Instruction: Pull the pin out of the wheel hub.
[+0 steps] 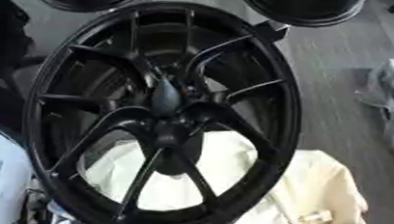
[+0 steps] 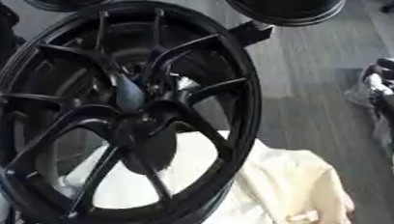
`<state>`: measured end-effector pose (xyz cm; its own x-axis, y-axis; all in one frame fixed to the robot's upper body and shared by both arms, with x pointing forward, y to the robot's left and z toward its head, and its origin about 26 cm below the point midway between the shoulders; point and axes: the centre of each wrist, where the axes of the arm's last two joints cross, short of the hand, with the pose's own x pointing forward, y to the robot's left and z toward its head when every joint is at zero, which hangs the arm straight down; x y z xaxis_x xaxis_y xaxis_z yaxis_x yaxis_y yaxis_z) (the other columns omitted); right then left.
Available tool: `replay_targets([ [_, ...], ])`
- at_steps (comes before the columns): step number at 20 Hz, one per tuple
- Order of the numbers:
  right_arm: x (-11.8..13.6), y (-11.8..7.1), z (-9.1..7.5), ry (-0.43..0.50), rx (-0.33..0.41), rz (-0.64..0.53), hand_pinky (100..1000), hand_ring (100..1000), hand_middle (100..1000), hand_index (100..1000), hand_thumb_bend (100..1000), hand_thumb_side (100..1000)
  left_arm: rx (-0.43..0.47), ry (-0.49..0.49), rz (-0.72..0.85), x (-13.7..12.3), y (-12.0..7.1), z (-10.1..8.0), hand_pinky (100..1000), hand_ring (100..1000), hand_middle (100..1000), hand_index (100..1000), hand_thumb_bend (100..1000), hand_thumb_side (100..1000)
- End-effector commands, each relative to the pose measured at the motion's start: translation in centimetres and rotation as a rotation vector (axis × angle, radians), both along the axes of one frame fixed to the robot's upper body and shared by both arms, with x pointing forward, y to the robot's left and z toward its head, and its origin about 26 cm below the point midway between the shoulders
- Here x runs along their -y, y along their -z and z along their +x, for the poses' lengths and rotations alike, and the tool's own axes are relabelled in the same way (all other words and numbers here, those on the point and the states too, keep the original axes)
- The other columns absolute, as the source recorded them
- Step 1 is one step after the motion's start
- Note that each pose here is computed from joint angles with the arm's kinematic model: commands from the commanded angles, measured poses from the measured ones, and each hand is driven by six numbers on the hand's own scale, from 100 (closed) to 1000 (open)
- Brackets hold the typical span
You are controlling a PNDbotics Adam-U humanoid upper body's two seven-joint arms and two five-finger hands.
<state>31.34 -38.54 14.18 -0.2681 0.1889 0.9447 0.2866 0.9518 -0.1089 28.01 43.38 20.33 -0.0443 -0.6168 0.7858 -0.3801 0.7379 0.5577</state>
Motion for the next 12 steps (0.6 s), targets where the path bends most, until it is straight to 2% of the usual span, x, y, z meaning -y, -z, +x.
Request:
replay_targets([
  [1,0.2,-1.7,-0.1,-0.01,0.043,-0.028,985,752,664,795,140,299,0.159,0.012,-0.103,1.8,-1.2,0.0,827,752,685,762,100,797],
  [6,-0.1,-2.0,0.1,-0.019,0.06,-0.024,985,753,665,795,137,296,0.3,0.059,-0.386,5.5,0.0,0.8,822,756,693,754,130,844],
  [12,-0.3,-2.7,0.1,-0.015,0.093,-0.025,985,754,667,797,130,291,0.373,0.058,-0.579,7.8,1.9,1.5,813,751,691,753,152,843],
])
